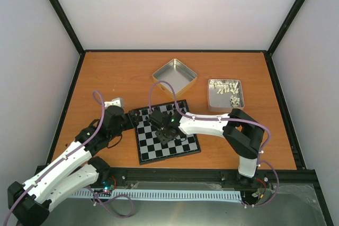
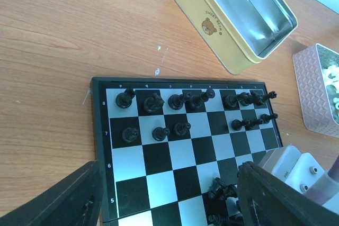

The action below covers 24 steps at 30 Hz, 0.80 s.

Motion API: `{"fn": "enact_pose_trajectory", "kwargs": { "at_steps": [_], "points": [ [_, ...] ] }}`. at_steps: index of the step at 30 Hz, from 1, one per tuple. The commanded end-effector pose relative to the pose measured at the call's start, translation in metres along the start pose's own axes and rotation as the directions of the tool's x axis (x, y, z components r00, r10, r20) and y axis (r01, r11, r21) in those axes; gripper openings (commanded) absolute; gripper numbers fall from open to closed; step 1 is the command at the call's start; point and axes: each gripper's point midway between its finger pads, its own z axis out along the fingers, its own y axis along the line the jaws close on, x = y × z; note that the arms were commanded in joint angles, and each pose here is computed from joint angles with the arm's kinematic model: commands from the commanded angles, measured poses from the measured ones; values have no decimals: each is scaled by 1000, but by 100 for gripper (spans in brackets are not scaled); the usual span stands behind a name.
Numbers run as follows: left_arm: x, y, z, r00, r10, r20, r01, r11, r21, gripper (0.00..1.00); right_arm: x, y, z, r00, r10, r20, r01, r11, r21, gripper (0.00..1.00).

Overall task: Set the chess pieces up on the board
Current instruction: Pick up the chess piece from the chessboard.

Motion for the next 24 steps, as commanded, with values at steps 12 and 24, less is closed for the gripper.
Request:
{"fn": "enact_pose_trajectory", "kwargs": {
  "at_steps": [12, 24],
  "points": [
    [5, 11, -1, 996, -87, -3, 86, 996, -14, 71, 9, 10, -3, 997, -72, -3, 72, 995, -64, 30],
    [31, -3, 8, 987, -98, -129, 109, 991, 81, 75, -2, 0, -16, 992, -35, 122, 40, 998, -40, 16]
  ]
}}
